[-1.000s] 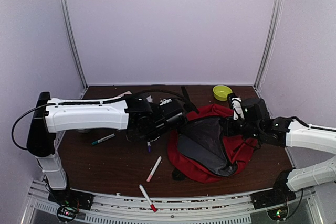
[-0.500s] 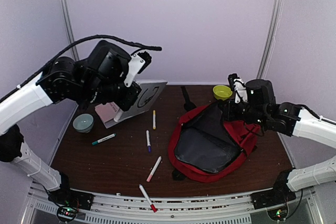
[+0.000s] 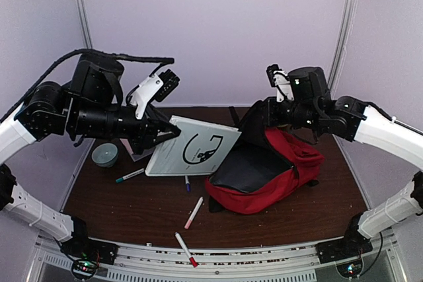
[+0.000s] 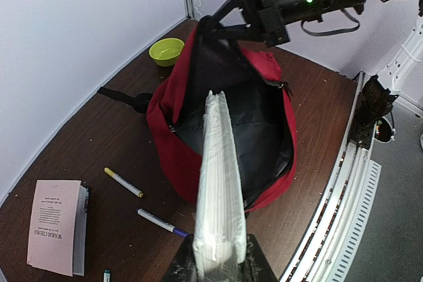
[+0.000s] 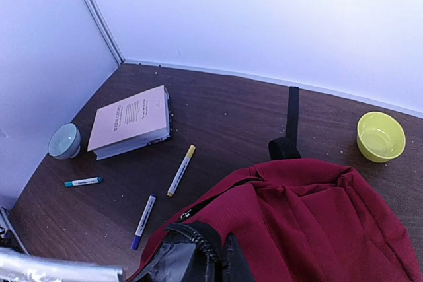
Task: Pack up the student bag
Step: Place the book in the largest pocket of the bag.
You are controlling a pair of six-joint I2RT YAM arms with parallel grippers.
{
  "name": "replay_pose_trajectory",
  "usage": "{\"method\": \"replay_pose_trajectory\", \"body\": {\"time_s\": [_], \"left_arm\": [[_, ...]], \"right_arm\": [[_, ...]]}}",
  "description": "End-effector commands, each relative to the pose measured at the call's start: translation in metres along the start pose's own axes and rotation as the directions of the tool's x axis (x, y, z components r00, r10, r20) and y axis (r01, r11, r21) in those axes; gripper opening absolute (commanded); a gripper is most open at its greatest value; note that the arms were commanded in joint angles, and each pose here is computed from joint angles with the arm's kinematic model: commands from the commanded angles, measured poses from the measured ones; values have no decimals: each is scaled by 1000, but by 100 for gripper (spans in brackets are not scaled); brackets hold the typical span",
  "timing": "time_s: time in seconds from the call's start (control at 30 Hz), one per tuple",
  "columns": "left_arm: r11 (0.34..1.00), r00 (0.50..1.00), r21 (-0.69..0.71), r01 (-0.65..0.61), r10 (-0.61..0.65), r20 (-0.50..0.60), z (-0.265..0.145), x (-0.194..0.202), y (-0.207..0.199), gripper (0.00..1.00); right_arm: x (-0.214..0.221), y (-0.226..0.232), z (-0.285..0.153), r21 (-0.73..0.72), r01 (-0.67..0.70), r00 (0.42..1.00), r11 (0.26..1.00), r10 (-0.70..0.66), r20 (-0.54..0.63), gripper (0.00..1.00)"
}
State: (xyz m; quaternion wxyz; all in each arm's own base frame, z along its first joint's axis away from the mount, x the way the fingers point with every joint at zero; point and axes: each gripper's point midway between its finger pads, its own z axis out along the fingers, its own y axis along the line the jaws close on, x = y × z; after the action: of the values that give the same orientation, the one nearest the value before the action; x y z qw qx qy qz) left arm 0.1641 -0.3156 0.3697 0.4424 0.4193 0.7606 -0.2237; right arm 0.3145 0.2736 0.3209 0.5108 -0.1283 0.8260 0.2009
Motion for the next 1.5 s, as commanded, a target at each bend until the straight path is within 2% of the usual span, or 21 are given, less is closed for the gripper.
{"method": "replay_pose_trajectory", "body": {"time_s": [0.0,0.13,0.33,0.5,0.6,0.67,0.77,0.83,0.97,1.07,1.13,1.23,1.3,1.47], "left_arm": [[995,965,87,46,-67,254,-29,-60,-10,0],[994,971,76,75,-90,219,-17,-53,-9,0],[995,956,49,90,-100,274,-8,-64,-5,0],[997,968,26,72,-76,239,31,-56,-7,0],[1000,973,13,-8,4,229,55,-46,-12,0],[994,970,-11,-109,109,218,68,-35,-13,0],[966,947,-67,-251,260,187,85,-26,-11,0],[940,930,-47,-337,340,140,96,-22,-16,0],[855,850,-18,-518,517,99,115,-11,-42,0],[763,759,-31,-646,646,82,129,1,-58,0],[685,682,-59,-726,728,67,140,8,-66,0],[527,525,-117,-842,850,50,154,19,-79,0],[450,450,-190,-873,892,48,162,19,-84,0],[317,327,-234,-919,945,-5,182,20,-85,0]], "right_arm": [[-19,22,11,1,20,999,1000,-20,30,0],[-15,28,25,0,15,1000,1000,-15,9,0],[-14,25,29,27,25,1000,999,-25,4,0],[-15,22,22,34,33,999,999,-33,7,0],[-14,22,18,25,46,999,999,-46,0,0],[-13,23,14,11,58,998,998,-58,-6,0],[-12,23,7,-3,77,997,997,-77,-13,0],[-11,23,2,-15,89,996,996,-89,-18,0],[-4,29,-10,-83,108,993,991,-111,-33,0],[3,36,-16,-142,109,992,984,-117,-48,0],[6,38,-19,-165,97,993,982,-107,-51,0],[10,39,-24,-185,83,994,979,-95,-52,0],[12,38,-26,-191,80,994,978,-92,-53,0],[15,37,-33,-200,74,995,977,-86,-54,0]]}}
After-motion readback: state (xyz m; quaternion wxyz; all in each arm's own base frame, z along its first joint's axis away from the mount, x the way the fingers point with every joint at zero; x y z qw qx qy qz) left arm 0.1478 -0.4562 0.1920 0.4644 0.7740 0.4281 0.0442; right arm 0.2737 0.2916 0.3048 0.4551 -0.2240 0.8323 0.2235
